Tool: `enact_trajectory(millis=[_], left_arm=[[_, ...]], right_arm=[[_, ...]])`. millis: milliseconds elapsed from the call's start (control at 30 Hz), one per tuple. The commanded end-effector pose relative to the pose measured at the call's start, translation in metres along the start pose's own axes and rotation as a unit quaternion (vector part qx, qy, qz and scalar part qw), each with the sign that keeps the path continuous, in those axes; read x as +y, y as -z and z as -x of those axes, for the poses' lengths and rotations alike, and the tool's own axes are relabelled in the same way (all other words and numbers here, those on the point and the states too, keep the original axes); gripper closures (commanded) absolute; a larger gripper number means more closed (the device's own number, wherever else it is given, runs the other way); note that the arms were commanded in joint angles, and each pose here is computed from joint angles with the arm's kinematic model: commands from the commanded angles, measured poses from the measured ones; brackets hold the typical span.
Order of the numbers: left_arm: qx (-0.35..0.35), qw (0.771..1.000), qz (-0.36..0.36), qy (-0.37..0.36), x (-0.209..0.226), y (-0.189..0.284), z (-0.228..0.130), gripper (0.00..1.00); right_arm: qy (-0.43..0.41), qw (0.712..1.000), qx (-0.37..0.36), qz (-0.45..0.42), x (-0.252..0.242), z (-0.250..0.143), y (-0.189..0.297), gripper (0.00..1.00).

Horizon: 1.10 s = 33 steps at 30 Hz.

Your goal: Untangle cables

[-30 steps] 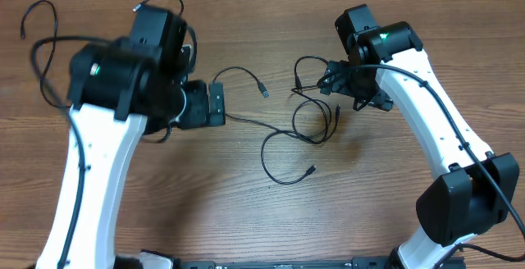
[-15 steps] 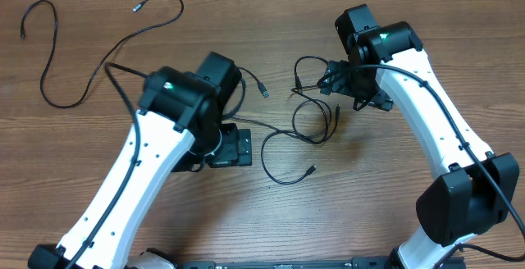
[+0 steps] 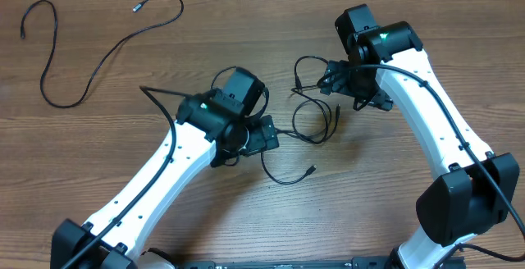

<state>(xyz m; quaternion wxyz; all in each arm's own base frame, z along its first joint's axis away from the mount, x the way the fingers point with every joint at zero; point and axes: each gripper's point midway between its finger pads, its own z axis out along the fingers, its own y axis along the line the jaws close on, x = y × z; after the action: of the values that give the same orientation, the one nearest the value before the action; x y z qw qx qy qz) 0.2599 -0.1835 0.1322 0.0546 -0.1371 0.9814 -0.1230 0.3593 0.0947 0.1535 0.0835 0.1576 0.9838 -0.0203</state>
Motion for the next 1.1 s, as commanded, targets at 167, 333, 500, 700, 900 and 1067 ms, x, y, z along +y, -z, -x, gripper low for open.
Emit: enact_trajectory(millis=[167,333,500,700,900,1067], left_arm=[[0.015,0.999,0.020,0.033,0.015,-0.020,-0.013,0.00],[-0.039,0.997,0.050,0.044,0.026,-0.019,0.008,0.00],[-0.066,0.989,0.066,0.112,0.045,-0.015,0.027,0.00],[-0.043,0.980,0.098,0.167,0.088,-0.008,0.036,0.00],[0.001,0.976,0.140,0.169,0.110,-0.005,0.015,0.00],[0.014,0.976,0.135,0.169,0.109,-0.008,0.009,0.01]], right_arm=[[-0.001,0.996,0.045,0.078,0.021,-0.019,0.018,0.00],[-0.001,0.995,0.031,0.092,0.028,-0.012,0.019,0.00],[0.133,0.980,0.054,0.141,0.046,-0.031,0.023,0.00],[0.180,0.970,0.051,0.158,0.070,-0.047,0.001,0.00],[0.195,0.971,0.061,0.123,0.064,-0.066,-0.040,0.00],[0.198,0.975,0.059,0.086,0.048,-0.067,-0.055,0.00]])
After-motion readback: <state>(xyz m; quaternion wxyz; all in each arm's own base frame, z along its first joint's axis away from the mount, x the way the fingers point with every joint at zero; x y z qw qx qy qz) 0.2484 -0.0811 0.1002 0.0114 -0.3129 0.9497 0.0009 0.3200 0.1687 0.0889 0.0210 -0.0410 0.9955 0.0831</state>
